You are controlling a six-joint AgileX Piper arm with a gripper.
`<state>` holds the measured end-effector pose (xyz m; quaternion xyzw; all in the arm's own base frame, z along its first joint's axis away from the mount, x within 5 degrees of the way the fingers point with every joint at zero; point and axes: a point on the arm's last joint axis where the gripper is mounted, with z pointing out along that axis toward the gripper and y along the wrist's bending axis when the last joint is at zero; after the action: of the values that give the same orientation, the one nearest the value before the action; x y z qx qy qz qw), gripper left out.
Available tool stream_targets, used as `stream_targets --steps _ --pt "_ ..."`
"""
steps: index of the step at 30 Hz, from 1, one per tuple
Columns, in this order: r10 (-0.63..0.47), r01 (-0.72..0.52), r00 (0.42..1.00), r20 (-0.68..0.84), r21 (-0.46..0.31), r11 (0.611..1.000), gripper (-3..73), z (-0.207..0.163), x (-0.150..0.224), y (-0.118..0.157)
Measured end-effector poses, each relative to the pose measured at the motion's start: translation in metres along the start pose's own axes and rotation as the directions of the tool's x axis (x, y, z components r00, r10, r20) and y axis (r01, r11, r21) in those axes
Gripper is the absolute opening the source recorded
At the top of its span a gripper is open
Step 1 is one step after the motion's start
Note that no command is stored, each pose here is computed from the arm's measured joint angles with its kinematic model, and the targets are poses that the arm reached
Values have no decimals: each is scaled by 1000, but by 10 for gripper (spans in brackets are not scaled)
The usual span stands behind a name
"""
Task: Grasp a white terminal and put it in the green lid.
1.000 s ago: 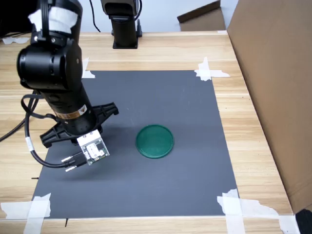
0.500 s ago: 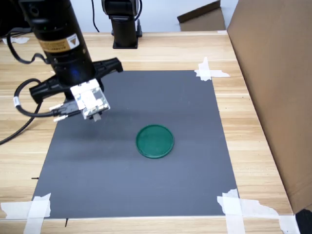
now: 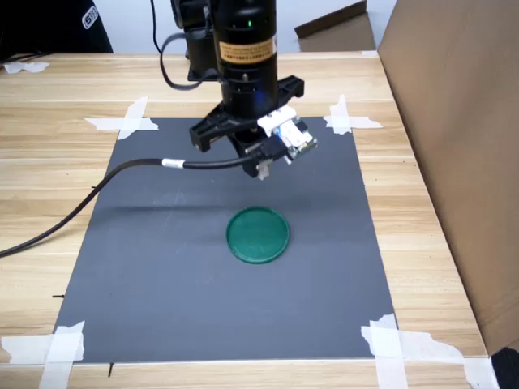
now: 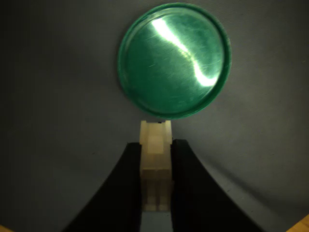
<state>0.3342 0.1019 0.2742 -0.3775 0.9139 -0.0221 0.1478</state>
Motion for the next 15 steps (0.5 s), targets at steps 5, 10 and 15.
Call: stream_targets --steps 5,10,15 --pt "3 -1 998 -62 30 1000 86 32 -22 -16" --pt "-8 9 991 -132 7 1000 86 62 -24 -17" --pt "-18 19 989 -148 4 1000 86 86 -25 -19"
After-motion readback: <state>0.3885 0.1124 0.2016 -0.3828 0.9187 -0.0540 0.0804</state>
